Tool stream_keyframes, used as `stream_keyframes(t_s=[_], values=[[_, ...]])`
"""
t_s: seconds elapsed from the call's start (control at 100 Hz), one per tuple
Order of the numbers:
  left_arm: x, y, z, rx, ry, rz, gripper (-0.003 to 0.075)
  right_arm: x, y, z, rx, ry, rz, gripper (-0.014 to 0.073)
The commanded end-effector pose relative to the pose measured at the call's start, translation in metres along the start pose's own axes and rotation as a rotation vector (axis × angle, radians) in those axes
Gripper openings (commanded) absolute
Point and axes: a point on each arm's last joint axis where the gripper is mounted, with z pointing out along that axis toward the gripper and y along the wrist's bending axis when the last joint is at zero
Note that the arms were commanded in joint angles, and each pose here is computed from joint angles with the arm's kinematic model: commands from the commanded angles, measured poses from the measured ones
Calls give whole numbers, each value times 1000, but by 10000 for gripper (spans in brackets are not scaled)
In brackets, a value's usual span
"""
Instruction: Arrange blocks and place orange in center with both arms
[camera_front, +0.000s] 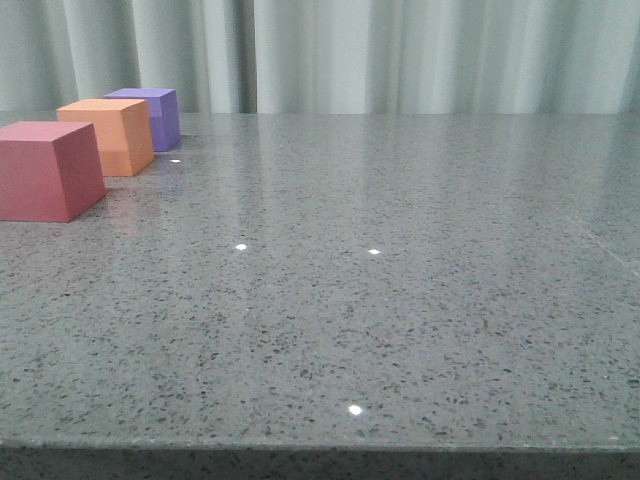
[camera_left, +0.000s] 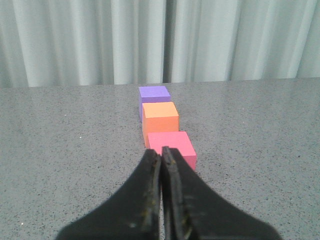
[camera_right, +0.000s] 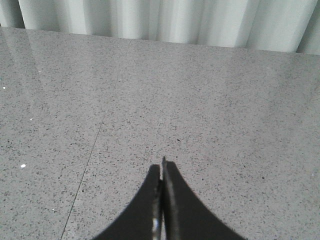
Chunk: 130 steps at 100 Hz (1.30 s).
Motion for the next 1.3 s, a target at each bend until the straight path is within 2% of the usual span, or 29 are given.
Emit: stream_keyframes(t_s=[0.0, 0.43, 0.62, 0.97, 1.29], values=[[-14, -1, -1, 7, -90, -2, -20, -14, 0, -3, 0, -100, -18, -111], [-14, -1, -1, 7, -90, -2, -20, -14, 0, -3, 0, -100, -18, -111], [-11, -1, 2, 10, -136, 6, -20, -14, 0, -3, 0, -100, -18, -111], [43, 11, 13, -127, -210, 51, -20, -14, 0, -3, 0, -100, -18, -111], [93, 13, 12, -116, -284, 68, -20, -15, 0, -3, 0, -101, -18, -111]])
